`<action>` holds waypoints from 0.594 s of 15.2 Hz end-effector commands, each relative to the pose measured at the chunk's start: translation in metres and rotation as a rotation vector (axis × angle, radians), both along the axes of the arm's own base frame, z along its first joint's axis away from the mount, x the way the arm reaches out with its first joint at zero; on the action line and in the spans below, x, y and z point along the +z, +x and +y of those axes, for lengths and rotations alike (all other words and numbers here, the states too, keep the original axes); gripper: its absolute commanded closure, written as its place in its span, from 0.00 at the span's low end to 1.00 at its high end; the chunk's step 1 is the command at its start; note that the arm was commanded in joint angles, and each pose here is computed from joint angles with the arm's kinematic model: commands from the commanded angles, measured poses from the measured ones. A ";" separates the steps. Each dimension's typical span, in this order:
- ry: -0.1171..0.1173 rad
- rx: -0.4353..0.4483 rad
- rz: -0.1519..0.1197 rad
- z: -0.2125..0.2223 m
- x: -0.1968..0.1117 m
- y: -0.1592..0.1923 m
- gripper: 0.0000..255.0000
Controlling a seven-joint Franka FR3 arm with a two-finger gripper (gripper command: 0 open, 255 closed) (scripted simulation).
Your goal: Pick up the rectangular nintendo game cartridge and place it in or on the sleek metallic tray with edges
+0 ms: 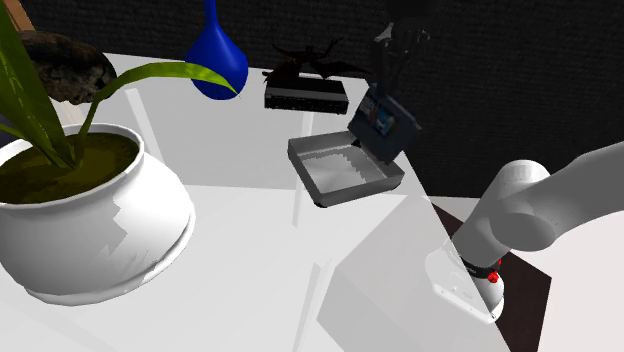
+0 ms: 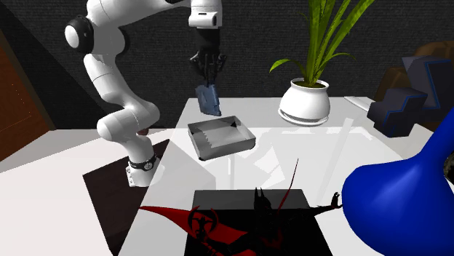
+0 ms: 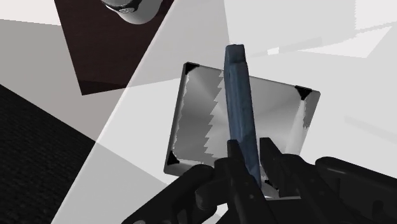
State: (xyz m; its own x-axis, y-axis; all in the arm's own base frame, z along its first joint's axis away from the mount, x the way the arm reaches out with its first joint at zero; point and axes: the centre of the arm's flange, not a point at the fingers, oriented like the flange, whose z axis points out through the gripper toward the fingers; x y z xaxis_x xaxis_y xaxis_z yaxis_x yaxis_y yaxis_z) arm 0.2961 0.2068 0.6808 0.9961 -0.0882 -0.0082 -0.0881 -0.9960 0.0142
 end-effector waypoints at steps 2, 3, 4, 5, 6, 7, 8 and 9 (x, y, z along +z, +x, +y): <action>0.000 0.000 0.000 -0.001 -0.016 -0.003 1.00; 0.000 0.000 0.000 -0.001 -0.021 -0.003 1.00; 0.000 0.000 0.000 -0.001 -0.026 -0.003 1.00; 0.000 0.000 0.000 -0.001 -0.032 -0.003 1.00; 0.000 0.000 0.000 -0.001 -0.037 -0.003 1.00; 0.000 0.000 0.000 -0.001 -0.042 -0.003 1.00; 0.000 0.000 0.000 -0.001 -0.047 -0.003 1.00; 0.000 0.000 0.000 -0.001 -0.053 -0.003 1.00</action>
State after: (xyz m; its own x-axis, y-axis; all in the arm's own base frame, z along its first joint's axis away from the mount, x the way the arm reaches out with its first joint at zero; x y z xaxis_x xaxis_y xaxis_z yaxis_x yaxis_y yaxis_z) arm 0.2924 0.2047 0.6329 0.9961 -0.0878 -0.0093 -0.0877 -0.9960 0.0144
